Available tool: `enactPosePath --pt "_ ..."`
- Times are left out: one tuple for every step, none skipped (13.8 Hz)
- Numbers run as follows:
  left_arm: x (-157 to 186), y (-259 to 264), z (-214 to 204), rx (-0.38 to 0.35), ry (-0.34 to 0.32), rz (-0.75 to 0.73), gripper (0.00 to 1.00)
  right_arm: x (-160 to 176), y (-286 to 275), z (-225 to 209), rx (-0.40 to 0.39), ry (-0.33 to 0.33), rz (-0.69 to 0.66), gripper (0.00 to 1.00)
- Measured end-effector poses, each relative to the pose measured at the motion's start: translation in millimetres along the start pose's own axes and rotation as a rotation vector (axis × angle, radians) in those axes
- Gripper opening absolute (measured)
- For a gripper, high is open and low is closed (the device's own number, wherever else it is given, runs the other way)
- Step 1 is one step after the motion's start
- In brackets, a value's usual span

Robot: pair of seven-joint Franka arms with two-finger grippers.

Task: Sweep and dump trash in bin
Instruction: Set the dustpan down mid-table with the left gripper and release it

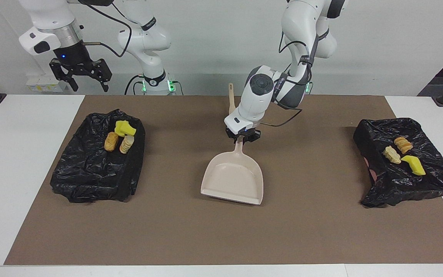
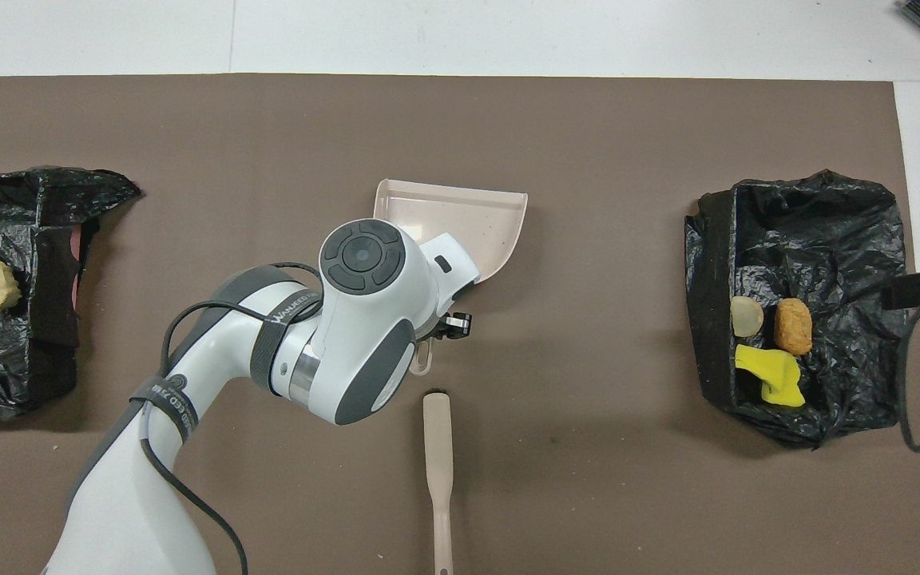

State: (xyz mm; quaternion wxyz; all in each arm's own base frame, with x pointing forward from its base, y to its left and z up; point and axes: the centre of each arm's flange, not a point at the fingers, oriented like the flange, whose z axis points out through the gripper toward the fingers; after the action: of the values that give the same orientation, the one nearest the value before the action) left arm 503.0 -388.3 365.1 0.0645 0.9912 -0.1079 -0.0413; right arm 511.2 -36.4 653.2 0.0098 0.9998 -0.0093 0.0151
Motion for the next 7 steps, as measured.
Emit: enactPosePath --pt "3.2 -1.7 9.3 0.001 -0.001 -0.006 0.31 0.0 0.0 0.0 0.000 0.000 0.000 1.00" --pt "5.4 -4.2 17.5 0.004 -0.008 -0.012 0.31 0.1 0.0 0.0 0.000 0.001 0.000 1.00" --pt "6.6 -4.7 20.1 0.003 -0.008 -0.014 0.31 0.7 0.0 -0.3 0.000 0.005 0.000 1.00" --pt "7.0 -4.7 18.9 0.002 -0.006 -0.015 0.32 1.8 0.0 -0.9 -0.001 0.014 0.000 1.00" --pt "7.9 -5.5 16.9 0.002 -0.003 -0.016 0.40 2.5 0.0 -0.9 -0.001 0.018 0.000 1.00" --pt "9.3 -7.6 12.4 0.000 0.004 -0.020 0.49 2.9 0.0 -0.6 -0.001 0.018 0.000 1.00" --pt "11.4 -11.4 4.4 -0.003 0.016 -0.027 0.62 3.0 -0.1 -0.2 -0.001 0.017 0.000 1.00"
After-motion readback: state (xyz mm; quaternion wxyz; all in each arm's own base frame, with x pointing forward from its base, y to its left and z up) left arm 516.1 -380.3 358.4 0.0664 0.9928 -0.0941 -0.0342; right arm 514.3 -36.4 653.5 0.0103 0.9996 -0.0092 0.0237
